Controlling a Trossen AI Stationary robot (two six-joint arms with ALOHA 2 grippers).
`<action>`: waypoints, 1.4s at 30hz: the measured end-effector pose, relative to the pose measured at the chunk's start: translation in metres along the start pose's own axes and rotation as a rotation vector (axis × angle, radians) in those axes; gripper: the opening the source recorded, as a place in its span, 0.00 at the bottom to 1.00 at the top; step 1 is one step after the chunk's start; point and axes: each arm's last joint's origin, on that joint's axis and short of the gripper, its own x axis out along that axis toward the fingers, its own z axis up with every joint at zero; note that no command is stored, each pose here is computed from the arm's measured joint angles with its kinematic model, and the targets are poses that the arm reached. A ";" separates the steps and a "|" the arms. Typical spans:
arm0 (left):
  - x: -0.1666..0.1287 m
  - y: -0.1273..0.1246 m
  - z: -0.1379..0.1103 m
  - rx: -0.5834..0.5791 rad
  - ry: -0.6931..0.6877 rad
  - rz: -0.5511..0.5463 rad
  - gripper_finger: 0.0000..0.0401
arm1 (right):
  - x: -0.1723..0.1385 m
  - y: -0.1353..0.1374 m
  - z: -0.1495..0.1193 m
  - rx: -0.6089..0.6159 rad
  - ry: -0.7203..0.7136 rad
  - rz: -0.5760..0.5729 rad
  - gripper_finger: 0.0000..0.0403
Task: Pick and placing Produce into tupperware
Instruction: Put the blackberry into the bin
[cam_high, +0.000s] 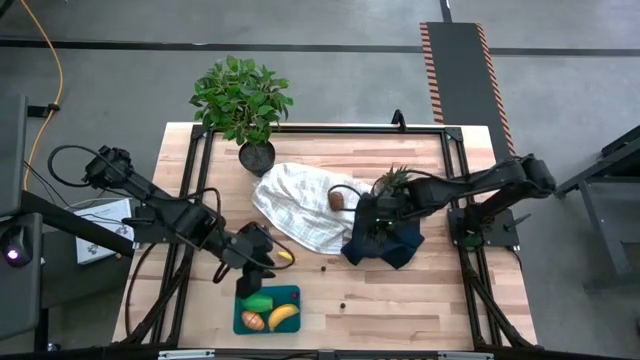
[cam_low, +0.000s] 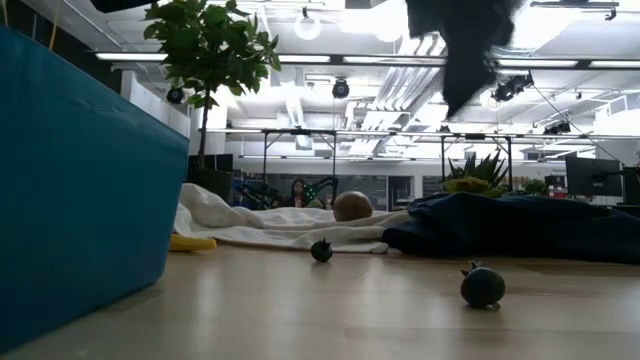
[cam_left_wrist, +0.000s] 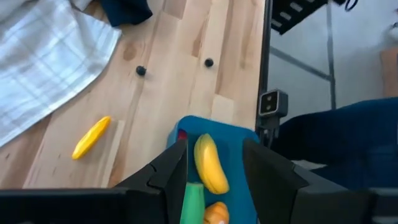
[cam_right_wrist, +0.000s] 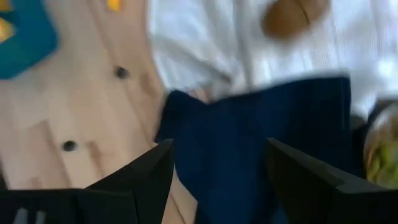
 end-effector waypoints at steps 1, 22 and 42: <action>0.000 0.000 0.000 0.002 0.003 0.002 0.35 | 0.005 -0.006 -0.008 0.030 0.006 -0.003 0.60; 0.000 0.003 0.000 0.005 -0.047 0.070 0.35 | 0.054 -0.054 -0.083 0.100 0.008 -0.023 0.55; 0.000 0.008 -0.002 0.018 -0.067 0.164 0.35 | 0.082 -0.056 -0.083 -0.099 0.038 -0.176 0.55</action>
